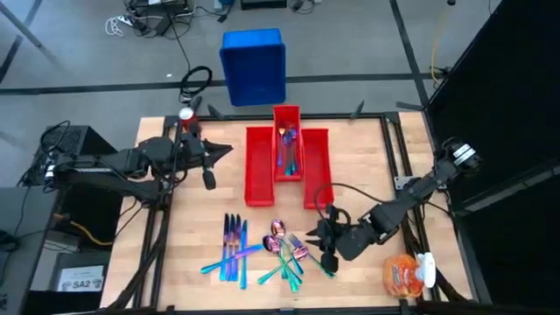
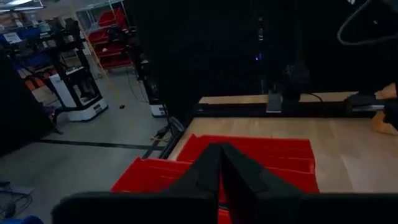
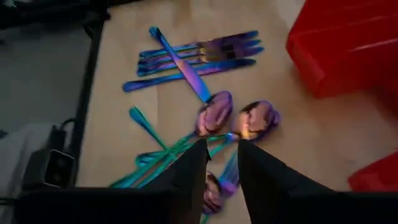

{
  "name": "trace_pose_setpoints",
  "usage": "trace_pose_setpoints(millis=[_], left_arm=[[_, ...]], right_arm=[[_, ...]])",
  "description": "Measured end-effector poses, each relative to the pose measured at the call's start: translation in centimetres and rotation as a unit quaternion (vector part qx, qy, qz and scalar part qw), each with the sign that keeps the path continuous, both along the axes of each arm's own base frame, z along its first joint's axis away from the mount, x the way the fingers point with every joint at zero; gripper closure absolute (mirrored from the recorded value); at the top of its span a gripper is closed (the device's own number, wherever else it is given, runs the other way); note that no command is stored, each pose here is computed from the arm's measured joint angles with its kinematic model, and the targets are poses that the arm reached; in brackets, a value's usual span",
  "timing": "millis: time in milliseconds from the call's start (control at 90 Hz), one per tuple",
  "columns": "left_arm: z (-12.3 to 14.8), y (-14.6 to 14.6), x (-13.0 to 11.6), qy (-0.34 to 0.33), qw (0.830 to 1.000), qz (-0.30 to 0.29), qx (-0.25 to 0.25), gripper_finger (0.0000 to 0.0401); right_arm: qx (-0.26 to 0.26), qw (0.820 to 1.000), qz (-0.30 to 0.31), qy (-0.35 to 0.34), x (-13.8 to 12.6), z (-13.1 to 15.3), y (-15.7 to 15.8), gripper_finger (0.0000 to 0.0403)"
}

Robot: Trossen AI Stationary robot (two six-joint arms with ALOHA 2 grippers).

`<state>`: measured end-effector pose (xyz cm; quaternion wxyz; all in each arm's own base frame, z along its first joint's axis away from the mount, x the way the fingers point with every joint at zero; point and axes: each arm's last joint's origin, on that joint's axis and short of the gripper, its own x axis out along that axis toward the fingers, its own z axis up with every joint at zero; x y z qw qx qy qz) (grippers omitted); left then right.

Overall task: Sort silverware
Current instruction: Put the iridescent fork into the middle orange bin

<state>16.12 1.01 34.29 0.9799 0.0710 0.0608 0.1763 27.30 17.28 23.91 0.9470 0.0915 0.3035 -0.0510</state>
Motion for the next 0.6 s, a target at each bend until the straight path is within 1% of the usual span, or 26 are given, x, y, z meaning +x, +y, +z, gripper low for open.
trace_pose_setpoints(millis=[267,411,500,600], left_arm=[[0.0,0.0,0.0,-0.001,1.000,0.000,0.000,0.0401],[0.0,0.0,0.0,-0.001,1.000,0.000,0.000,0.0401],[0.0,0.0,0.0,-0.002,1.000,0.000,0.000,0.0401],[0.1,0.0,0.0,-0.002,1.000,0.000,0.000,0.0401]], right_arm=[[0.008,1.000,-0.002,-0.006,0.1,0.1,0.1,0.0334],[0.018,1.000,0.017,0.009,0.2,-0.5,0.4,0.0327],[0.014,0.999,0.018,0.027,0.4,-1.6,0.8,0.0325],[0.018,0.997,0.022,0.070,0.9,-3.5,1.1,0.0328]])
